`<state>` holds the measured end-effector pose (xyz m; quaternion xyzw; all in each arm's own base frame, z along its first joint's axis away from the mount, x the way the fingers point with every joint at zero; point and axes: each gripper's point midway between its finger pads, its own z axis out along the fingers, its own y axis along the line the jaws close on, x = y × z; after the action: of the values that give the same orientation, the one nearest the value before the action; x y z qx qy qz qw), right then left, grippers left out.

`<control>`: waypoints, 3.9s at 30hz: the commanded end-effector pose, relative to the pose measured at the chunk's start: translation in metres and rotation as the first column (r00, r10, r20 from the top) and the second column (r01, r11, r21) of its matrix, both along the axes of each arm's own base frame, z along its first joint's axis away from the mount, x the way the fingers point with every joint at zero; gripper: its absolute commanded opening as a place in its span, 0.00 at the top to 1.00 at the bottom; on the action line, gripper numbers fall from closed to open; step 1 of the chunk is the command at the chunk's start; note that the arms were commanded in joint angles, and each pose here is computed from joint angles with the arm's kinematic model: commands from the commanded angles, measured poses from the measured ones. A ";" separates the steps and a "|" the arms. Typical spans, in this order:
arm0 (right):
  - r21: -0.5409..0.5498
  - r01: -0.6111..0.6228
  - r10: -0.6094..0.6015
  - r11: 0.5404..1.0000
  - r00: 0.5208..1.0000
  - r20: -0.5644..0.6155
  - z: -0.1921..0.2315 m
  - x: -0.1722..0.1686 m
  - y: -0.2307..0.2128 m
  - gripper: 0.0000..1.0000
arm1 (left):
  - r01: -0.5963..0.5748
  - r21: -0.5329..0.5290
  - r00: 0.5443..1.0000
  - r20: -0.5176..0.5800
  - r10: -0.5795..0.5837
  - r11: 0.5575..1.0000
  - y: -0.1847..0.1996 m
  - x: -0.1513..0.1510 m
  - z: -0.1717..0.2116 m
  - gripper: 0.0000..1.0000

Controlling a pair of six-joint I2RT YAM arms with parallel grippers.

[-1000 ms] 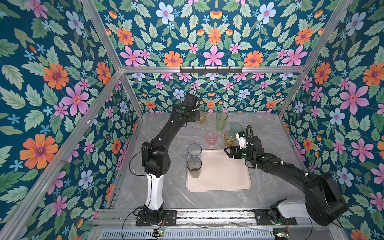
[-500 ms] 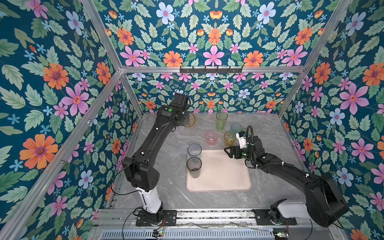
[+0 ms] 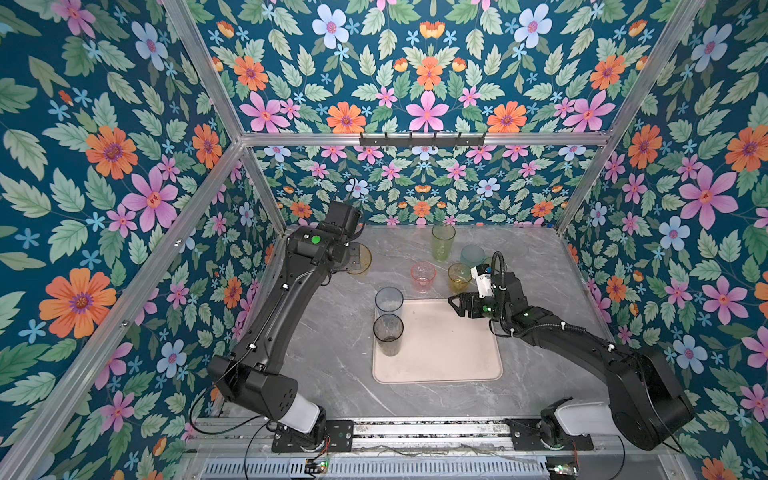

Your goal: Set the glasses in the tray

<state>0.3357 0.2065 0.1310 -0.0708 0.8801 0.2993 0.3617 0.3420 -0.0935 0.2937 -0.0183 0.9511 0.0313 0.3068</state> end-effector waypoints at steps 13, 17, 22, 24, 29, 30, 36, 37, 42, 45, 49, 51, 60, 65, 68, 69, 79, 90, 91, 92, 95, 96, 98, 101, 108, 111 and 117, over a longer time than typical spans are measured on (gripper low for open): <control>0.011 -0.001 0.000 1.000 0.999 0.040 0.009 0.004 0.001 0.11 | -0.099 -0.046 0.985 -0.149 0.092 0.994 0.026 -0.079 -0.057 1.00; 0.007 0.003 -0.003 1.000 0.999 0.039 0.008 0.006 0.001 0.11 | -0.113 -0.062 0.978 -0.183 0.100 0.992 0.029 -0.097 -0.069 1.00; 0.003 0.006 -0.006 1.000 0.999 0.041 0.008 0.006 0.000 0.11 | -0.131 -0.064 0.967 -0.229 0.113 0.989 0.035 -0.120 -0.082 1.00; 0.000 0.008 -0.008 1.000 0.999 0.043 0.008 0.006 0.000 0.11 | -0.136 -0.068 0.962 -0.246 0.116 0.988 0.036 -0.128 -0.085 1.00; -0.001 0.009 -0.009 1.000 0.999 0.044 0.008 0.006 -0.001 0.11 | -0.140 -0.065 0.952 -0.283 0.117 0.988 0.038 -0.147 -0.093 1.00; 0.001 0.009 -0.009 1.000 0.999 0.046 0.009 0.006 0.000 0.11 | -0.135 -0.063 0.949 -0.296 0.111 0.989 0.037 -0.151 -0.096 1.00; -0.001 0.008 -0.007 1.000 0.999 0.044 0.007 0.006 0.000 0.11 | -0.091 -0.051 0.938 -0.340 0.069 0.995 0.025 -0.167 -0.112 1.00; 0.001 0.006 -0.006 1.000 0.999 0.043 0.007 0.006 0.000 0.11 | -0.086 -0.043 0.937 -0.344 0.066 0.995 0.023 -0.168 -0.114 1.00; 0.003 0.005 -0.005 1.000 0.999 0.042 0.008 0.007 0.001 0.11 | -0.051 -0.036 0.934 -0.356 0.035 0.998 0.013 -0.177 -0.120 1.00; 0.001 0.003 -0.003 1.000 0.999 0.040 0.007 0.006 0.001 0.11 | -0.040 -0.043 0.929 -0.370 0.021 0.998 0.009 -0.183 -0.124 1.00; 0.002 0.003 -0.003 1.000 0.999 0.039 0.007 0.006 0.001 0.11 | -0.017 -0.086 0.926 -0.377 -0.016 0.996 -0.002 -0.189 -0.126 1.00; 0.001 0.004 -0.004 1.000 0.999 0.039 0.007 0.006 0.001 0.11 | -0.015 -0.095 0.926 -0.376 -0.022 0.995 -0.003 -0.191 -0.126 1.00; -0.002 0.004 -0.004 1.000 0.999 0.033 0.004 0.007 0.001 0.11 | 0.033 -0.134 0.918 -0.387 -0.083 0.990 -0.020 -0.197 -0.137 1.00; -0.003 0.002 -0.002 1.000 1.000 0.030 0.003 0.007 0.002 0.11 | 0.060 -0.141 0.922 -0.372 -0.109 0.988 -0.031 -0.197 -0.139 1.00; -0.005 0.004 -0.004 1.000 1.000 0.030 0.003 0.008 0.001 0.11 | 0.078 -0.144 0.920 -0.370 -0.127 0.987 -0.038 -0.196 -0.140 1.00; -0.006 0.005 -0.005 1.000 1.000 0.029 0.002 0.007 0.001 0.11 | 0.086 -0.144 0.919 -0.371 -0.134 0.986 -0.041 -0.197 -0.141 1.00; -0.003 0.000 0.000 1.000 1.000 0.028 0.003 0.007 0.002 0.11 | 0.131 -0.149 0.913 -0.368 -0.178 0.980 -0.058 -0.199 -0.146 1.00; -0.001 0.000 0.000 1.000 1.000 0.028 0.004 0.006 0.002 0.11 | 0.154 -0.141 0.910 -0.366 -0.196 0.978 -0.072 -0.195 -0.155 1.00; 0.000 0.000 0.000 1.000 1.000 0.027 0.004 0.006 0.002 0.11 | 0.155 -0.142 0.910 -0.365 -0.197 0.978 -0.073 -0.195 -0.156 1.00; 0.000 0.000 0.000 1.000 1.000 0.028 0.004 0.006 0.002 0.11 | 0.155 -0.142 0.910 -0.365 -0.198 0.978 -0.074 -0.195 -0.156 1.00; 0.000 0.000 0.000 1.000 1.000 0.027 0.004 0.006 0.002 0.11 | 0.155 -0.136 0.912 -0.361 -0.194 0.979 -0.074 -0.193 -0.157 1.00; -0.001 -0.001 0.001 1.000 1.000 0.027 0.004 0.006 0.002 0.11 | 0.155 -0.132 0.913 -0.360 -0.193 0.979 -0.074 -0.193 -0.157 1.00; -0.001 -0.002 0.002 1.000 1.000 0.027 0.004 0.006 0.003 0.11 | 0.155 -0.127 0.913 -0.361 -0.191 0.980 -0.074 -0.192 -0.158 1.00; 0.001 -0.003 0.003 1.000 1.000 0.026 0.004 0.005 0.003 0.11 | 0.155 -0.125 0.914 -0.359 -0.190 0.980 -0.074 -0.191 -0.158 1.00; 0.002 -0.004 0.004 1.000 1.000 0.028 0.005 0.006 0.003 0.11 | 0.157 -0.104 0.914 -0.361 -0.184 0.982 -0.073 -0.189 -0.161 1.00; 0.001 -0.003 0.003 1.000 1.000 0.027 0.005 0.006 0.003 0.11 | 0.157 -0.101 0.913 -0.364 -0.183 0.982 -0.073 -0.189 -0.162 1.00; 0.001 -0.004 0.004 1.000 1.000 0.029 0.006 0.006 0.003 0.11 | 0.157 -0.092 0.914 -0.363 -0.180 0.983 -0.072 -0.188 -0.164 1.00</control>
<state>0.3365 0.2075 0.1260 -0.0706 0.8833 0.2961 0.3566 0.1508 -0.1666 0.1293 0.0619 0.9911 -0.0258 0.1154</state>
